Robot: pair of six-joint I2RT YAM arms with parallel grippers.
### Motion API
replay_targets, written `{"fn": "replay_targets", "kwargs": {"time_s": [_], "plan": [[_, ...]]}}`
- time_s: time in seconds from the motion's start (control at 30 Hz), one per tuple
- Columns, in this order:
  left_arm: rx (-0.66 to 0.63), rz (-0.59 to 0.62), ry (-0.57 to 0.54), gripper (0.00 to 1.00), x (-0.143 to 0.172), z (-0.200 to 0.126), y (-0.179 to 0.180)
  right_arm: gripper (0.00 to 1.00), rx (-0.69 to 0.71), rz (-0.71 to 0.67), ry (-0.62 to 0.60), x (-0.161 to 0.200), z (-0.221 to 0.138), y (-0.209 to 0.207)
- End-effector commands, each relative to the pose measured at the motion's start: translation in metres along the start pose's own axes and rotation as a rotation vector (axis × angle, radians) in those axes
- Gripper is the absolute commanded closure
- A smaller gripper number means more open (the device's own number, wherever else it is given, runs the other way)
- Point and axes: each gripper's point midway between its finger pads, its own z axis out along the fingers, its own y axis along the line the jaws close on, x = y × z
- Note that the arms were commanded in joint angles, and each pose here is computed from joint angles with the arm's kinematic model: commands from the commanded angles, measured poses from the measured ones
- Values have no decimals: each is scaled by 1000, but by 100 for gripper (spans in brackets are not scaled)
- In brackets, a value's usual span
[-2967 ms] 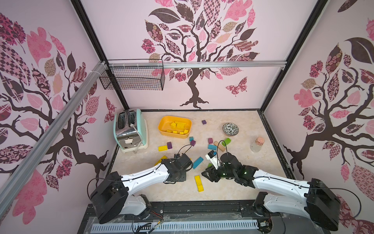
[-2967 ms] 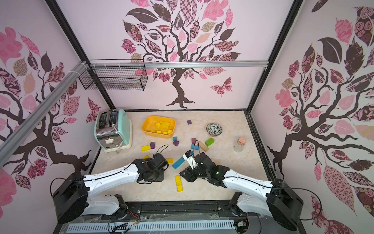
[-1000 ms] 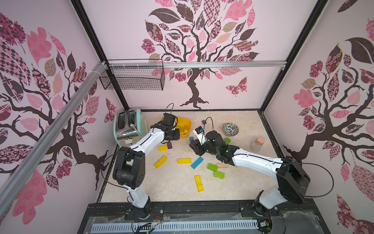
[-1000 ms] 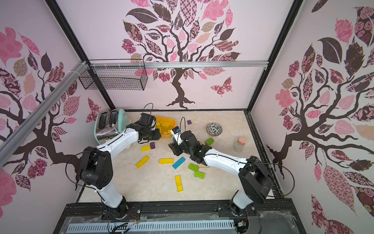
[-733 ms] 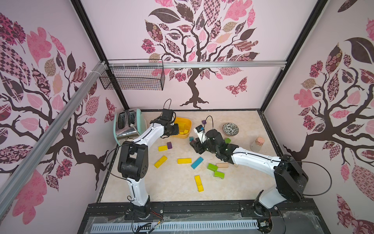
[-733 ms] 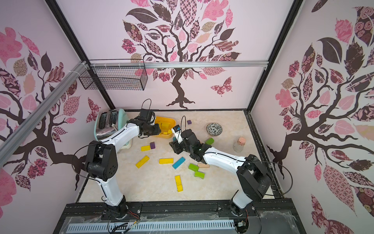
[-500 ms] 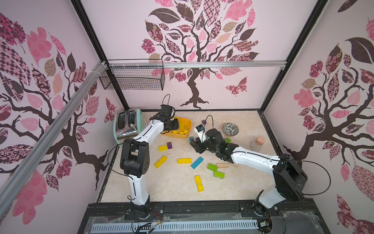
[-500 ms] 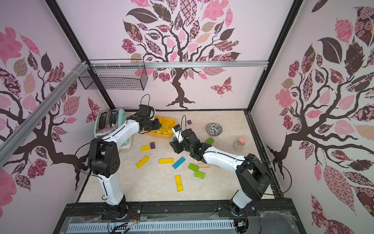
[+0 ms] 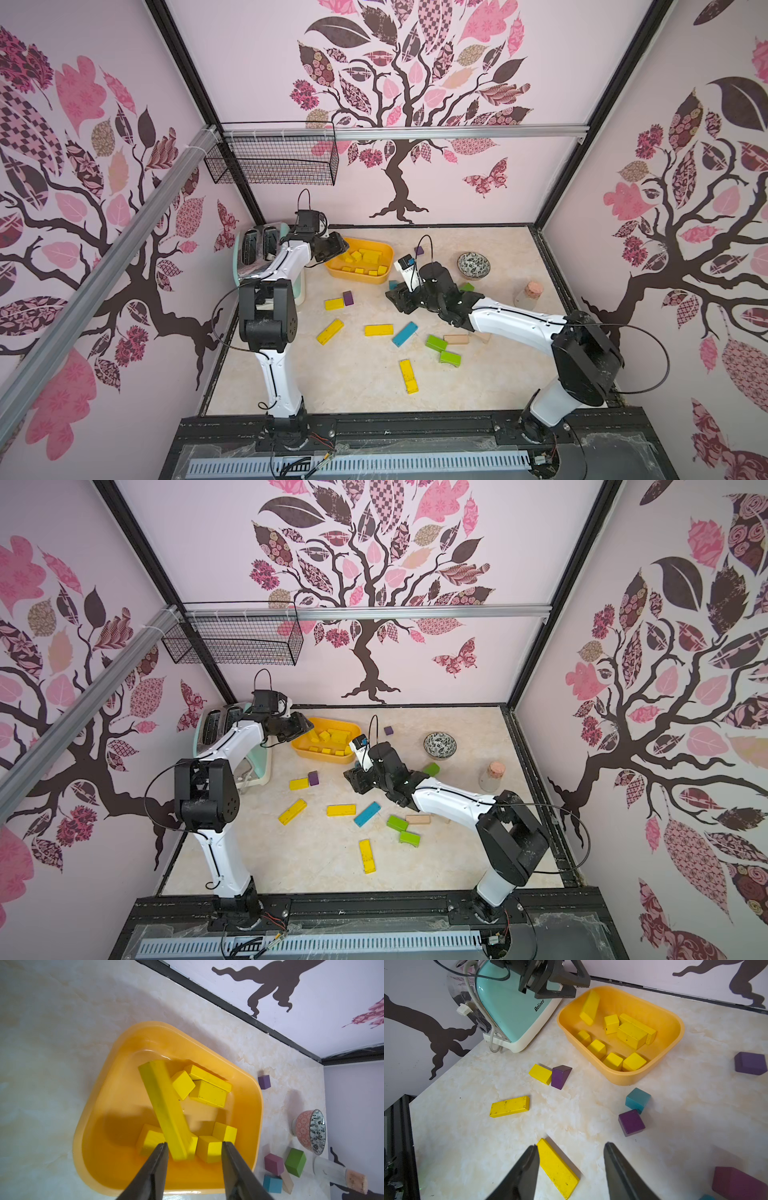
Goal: Pick out the yellow building blocks
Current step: Place the building block in the storage box.
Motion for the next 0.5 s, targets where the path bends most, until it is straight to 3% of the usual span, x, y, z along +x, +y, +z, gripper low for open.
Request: {"fn": "replay_targets", "kwargs": {"time_s": [0.0,0.47], "plan": [[59,10,-2,48,2,-2,-16,45,-26,17,-23,-17,0,6],[70,7,-26,48,-1,-12,-21,45,-22,27,-21,-18,-7,6]]}}
